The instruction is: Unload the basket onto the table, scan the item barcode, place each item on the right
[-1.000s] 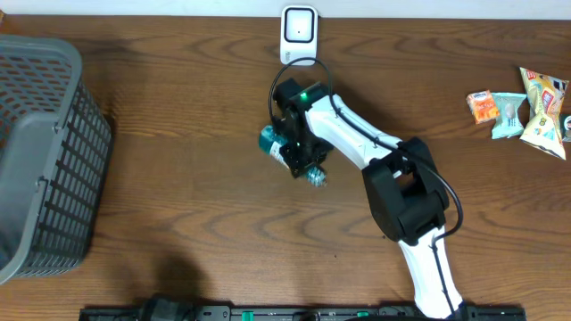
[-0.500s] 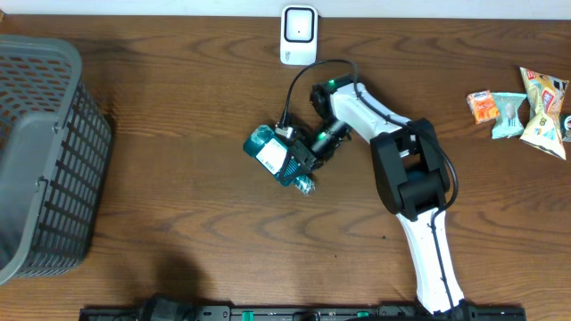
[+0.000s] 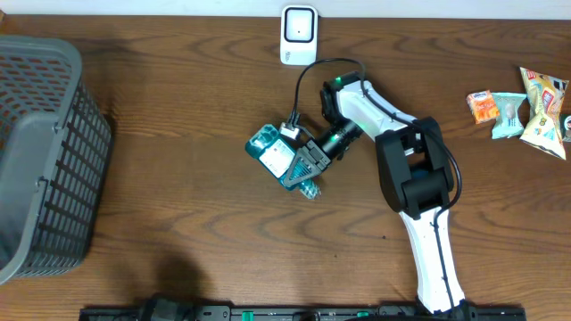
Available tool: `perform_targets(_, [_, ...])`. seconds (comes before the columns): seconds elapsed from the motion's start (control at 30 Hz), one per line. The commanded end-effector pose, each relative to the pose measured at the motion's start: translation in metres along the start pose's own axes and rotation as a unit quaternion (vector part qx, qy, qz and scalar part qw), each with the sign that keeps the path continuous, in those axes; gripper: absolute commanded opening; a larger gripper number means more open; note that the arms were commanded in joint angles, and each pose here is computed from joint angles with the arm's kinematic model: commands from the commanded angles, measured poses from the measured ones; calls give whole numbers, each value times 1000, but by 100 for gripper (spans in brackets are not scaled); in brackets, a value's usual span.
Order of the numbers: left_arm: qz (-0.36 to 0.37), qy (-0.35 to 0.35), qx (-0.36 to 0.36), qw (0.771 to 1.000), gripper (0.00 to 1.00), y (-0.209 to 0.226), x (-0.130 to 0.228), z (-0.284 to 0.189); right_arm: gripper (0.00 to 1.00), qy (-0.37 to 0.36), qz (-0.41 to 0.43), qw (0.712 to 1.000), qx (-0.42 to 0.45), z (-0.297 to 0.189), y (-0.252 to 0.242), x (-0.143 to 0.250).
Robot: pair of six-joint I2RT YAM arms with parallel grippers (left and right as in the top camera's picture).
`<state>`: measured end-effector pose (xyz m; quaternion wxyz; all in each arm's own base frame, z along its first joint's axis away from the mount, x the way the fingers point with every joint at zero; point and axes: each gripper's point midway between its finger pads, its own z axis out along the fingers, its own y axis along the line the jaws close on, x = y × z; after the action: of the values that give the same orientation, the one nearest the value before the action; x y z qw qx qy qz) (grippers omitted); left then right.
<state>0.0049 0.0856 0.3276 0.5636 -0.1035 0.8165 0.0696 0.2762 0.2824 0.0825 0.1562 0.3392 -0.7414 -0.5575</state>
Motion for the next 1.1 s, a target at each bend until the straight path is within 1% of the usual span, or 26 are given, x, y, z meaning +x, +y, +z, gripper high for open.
perform_targets(0.0, [28,34,-10,999,98,5,16,0,2,-5,-44,999,21,-13,14,-5])
perform_targets(0.13, [28,34,-10,999,98,5,16,0,2,19,-84,990,109,-44,19,-9])
perform_targets(0.17, [28,34,-10,999,98,5,16,0,2,30,-91,985,146,-52,16,-11])
perform_targets(0.23, [28,34,-10,999,98,5,16,0,2,48,-104,967,229,-69,1,-18])
perform_targets(0.3, [28,34,-10,999,98,5,16,0,1,48,-118,940,316,-87,-19,-34])
perform_targets(0.37, [28,34,-10,999,98,5,16,0,1,43,-140,904,401,-106,-42,-55])
perform_targets(0.43, [28,34,-10,999,98,5,16,0,1,37,-170,859,481,-128,-60,-78])
perform_targets(0.53, [28,34,-10,999,98,5,16,0,1,10,-205,807,554,-154,-70,-109])
perform_targets(0.63, [28,34,-10,999,98,5,16,0,1,-38,-234,741,628,-192,-75,-146])
perform_targets(0.73, [28,34,-10,999,98,5,16,0,1,-78,-243,687,680,-225,-81,-171])
perform_targets(0.83, [28,34,-10,999,98,5,16,0,1,-96,-257,645,713,-247,-88,-187])
perform_targets(0.87, [28,34,-10,999,97,5,16,0,1,-112,-257,618,735,-261,-93,-195])
perform_targets(1.07, [28,34,-10,999,98,5,16,0,1,-170,-277,534,781,-294,-87,-226])
